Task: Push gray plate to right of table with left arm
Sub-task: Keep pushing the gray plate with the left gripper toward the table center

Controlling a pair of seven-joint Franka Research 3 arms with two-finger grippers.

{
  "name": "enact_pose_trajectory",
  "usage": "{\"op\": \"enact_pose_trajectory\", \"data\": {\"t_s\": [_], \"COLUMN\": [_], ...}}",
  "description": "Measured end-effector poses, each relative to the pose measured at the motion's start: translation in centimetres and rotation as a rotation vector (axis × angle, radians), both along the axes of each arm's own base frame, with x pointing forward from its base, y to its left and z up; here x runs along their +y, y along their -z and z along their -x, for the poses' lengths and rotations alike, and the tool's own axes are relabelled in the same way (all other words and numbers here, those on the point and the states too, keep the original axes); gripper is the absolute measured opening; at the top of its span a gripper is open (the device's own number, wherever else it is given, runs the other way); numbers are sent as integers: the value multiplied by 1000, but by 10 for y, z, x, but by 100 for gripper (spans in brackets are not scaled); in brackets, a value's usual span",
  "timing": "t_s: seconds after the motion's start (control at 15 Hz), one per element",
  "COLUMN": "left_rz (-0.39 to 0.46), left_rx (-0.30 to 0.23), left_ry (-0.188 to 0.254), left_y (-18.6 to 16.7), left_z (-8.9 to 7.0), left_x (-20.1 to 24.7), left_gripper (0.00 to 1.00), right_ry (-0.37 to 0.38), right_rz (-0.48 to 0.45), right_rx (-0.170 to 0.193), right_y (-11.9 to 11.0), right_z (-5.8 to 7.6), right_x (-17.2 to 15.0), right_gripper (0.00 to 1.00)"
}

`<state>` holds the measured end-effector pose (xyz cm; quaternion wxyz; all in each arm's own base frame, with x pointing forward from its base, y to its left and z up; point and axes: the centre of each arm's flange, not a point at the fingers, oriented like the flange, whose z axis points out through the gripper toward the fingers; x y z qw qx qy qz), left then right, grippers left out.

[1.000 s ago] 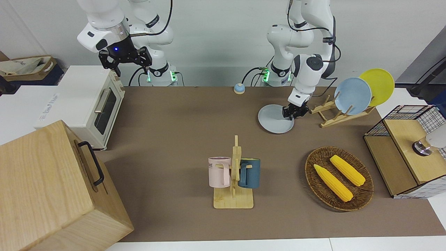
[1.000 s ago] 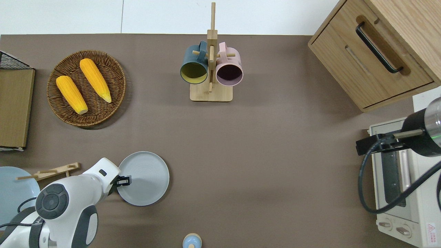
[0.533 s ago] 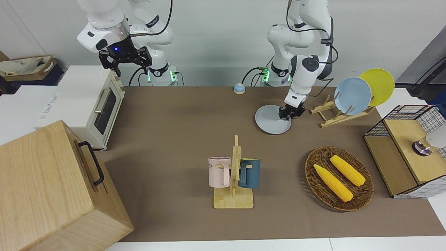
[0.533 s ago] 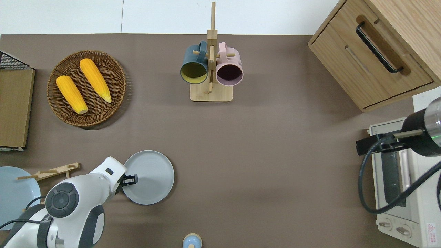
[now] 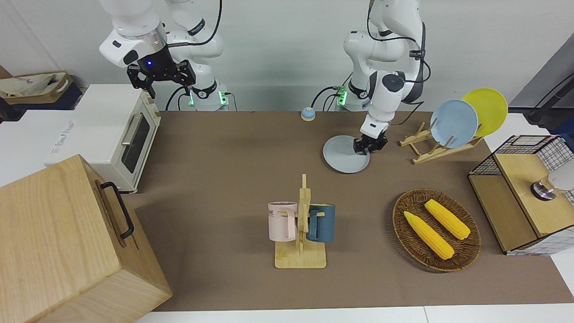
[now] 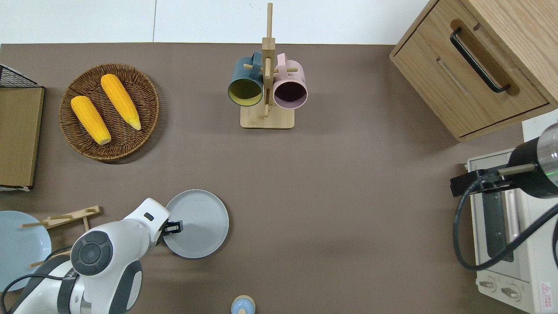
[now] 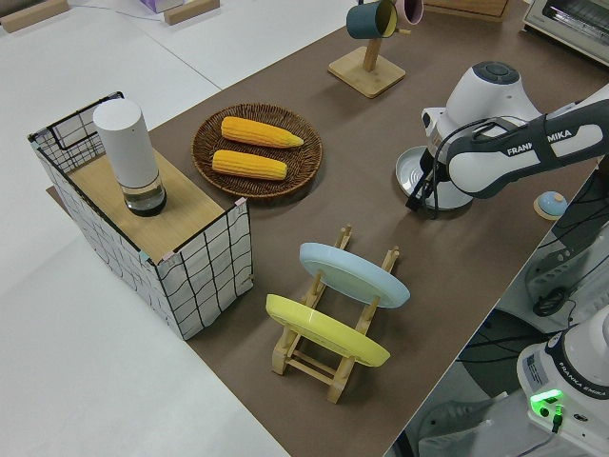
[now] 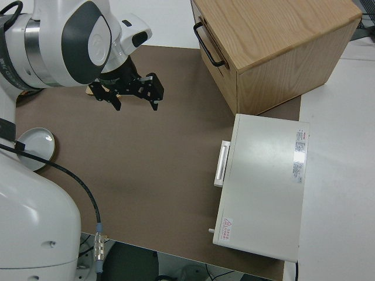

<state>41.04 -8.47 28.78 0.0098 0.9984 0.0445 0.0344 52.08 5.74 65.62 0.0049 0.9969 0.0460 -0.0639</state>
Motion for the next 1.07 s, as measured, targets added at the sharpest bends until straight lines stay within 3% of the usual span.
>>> {"op": "enact_pose_trajectory", "data": {"t_s": [0.13,0.33,1.07], "left_rz": [-1,1,18], "left_rx": [3,-12,-34], "left_ry": [3,-28,-40], "left_y": [4,21,21], "left_z": [0,1,4], "left_x": [-9,-29,-98], "left_gripper": [7,0,0], "right_ry": [0,0,0], "right_rz": [0,0,0], "right_rx": [0,0,0], "right_y": [0,0,0], "right_z": [0,0,0], "right_x": [0,0,0], "right_gripper": [99,99,99]}}
